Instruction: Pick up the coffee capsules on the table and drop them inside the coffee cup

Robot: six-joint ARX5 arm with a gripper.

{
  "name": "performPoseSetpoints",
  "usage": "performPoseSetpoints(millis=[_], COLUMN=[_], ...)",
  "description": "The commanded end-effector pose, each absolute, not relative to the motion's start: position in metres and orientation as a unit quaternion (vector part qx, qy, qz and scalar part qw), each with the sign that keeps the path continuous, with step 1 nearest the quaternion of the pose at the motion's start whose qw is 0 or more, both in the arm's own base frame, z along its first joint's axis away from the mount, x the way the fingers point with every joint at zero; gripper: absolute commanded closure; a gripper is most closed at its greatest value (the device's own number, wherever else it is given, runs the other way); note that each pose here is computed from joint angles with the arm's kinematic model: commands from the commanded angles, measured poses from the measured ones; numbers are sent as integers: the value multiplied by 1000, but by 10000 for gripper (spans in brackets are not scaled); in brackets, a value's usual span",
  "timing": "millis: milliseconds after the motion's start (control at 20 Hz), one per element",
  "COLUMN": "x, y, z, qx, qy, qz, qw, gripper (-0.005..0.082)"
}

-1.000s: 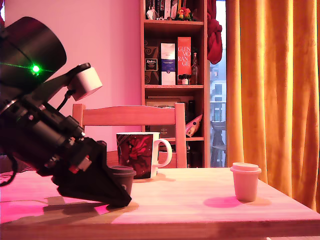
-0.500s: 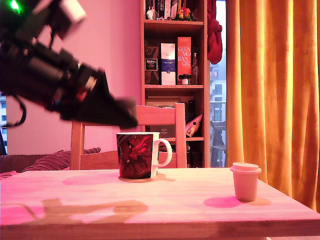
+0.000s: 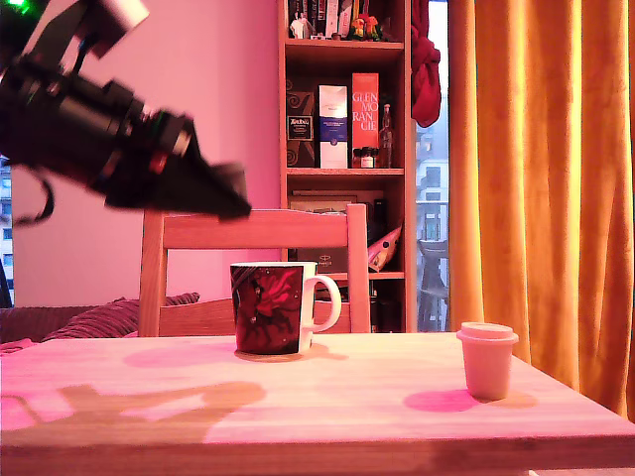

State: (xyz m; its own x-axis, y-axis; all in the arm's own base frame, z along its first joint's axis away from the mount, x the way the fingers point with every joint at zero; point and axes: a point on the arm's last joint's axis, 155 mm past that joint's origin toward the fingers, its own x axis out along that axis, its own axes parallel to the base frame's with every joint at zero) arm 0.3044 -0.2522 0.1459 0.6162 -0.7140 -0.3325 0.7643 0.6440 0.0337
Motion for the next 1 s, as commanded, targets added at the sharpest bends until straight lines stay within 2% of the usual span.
performPoseSetpoints(millis=[0,150,300,650,950], x=[315,330,345,373,384], y=[-255,-263,-272,-278,-276], z=[158,163,157,123,102], qx=[84,88,91,92,98], qy=[148,175,221,317,340], qz=[-409,-408,-406,-384,-368], qw=[896,892,882,862,860], gripper=[660,660,660,660,660])
